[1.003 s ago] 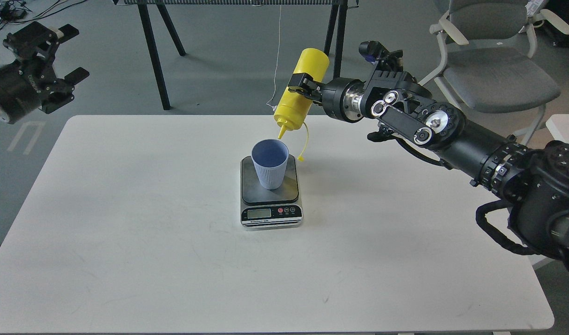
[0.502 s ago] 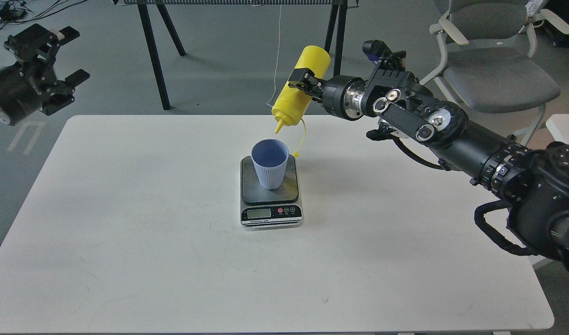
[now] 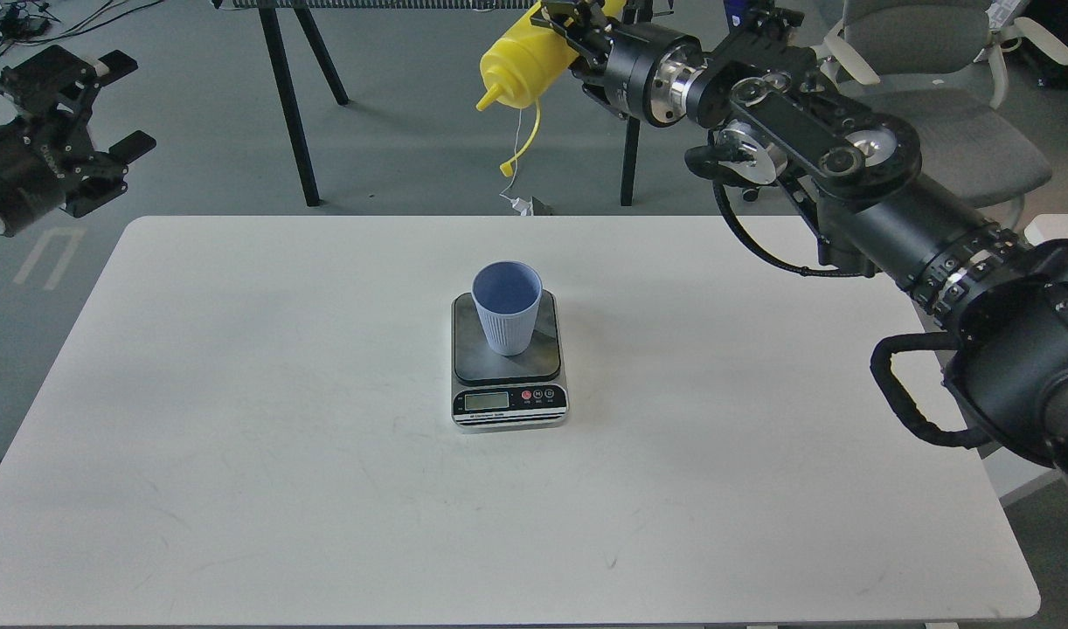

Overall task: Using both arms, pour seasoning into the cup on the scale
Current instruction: 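Raise the yellow bottle upright away from the cup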

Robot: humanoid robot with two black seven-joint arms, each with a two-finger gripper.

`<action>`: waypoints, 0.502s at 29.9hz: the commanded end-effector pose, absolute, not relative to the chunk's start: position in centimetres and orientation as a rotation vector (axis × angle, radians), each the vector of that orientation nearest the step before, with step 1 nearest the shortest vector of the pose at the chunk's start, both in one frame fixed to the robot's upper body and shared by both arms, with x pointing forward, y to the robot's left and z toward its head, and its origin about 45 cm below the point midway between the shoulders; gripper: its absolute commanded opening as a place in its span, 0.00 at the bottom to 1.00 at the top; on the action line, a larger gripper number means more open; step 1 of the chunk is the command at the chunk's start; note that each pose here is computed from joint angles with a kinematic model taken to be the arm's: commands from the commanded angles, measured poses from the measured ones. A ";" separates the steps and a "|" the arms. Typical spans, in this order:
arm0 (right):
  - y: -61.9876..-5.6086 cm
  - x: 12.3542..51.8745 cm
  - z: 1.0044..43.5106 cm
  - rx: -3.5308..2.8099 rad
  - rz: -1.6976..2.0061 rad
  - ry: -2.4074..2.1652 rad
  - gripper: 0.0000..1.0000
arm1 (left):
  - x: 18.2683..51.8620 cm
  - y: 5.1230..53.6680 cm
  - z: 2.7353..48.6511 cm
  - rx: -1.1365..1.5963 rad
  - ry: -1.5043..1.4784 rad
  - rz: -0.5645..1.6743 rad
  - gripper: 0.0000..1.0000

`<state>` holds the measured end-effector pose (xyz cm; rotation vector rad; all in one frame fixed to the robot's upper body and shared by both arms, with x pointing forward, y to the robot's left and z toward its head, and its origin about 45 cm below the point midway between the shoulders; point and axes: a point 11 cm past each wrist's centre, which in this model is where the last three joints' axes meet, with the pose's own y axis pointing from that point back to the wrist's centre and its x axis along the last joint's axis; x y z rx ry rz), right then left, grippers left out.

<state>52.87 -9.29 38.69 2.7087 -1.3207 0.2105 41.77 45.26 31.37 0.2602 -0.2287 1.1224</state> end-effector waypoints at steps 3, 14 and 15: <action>-18.9 53.7 45.9 2.884 -0.008 -1.610 0.16 | 41.8 45.3 31.3 0.262 -0.227 1.122 1.00; -39.0 48.5 44.2 3.148 -0.730 -2.040 0.16 | 41.3 45.6 30.1 0.287 -0.206 1.122 1.00; -40.5 47.7 43.0 3.174 -0.813 -2.075 0.16 | 41.2 45.6 30.0 0.289 -0.204 1.122 1.00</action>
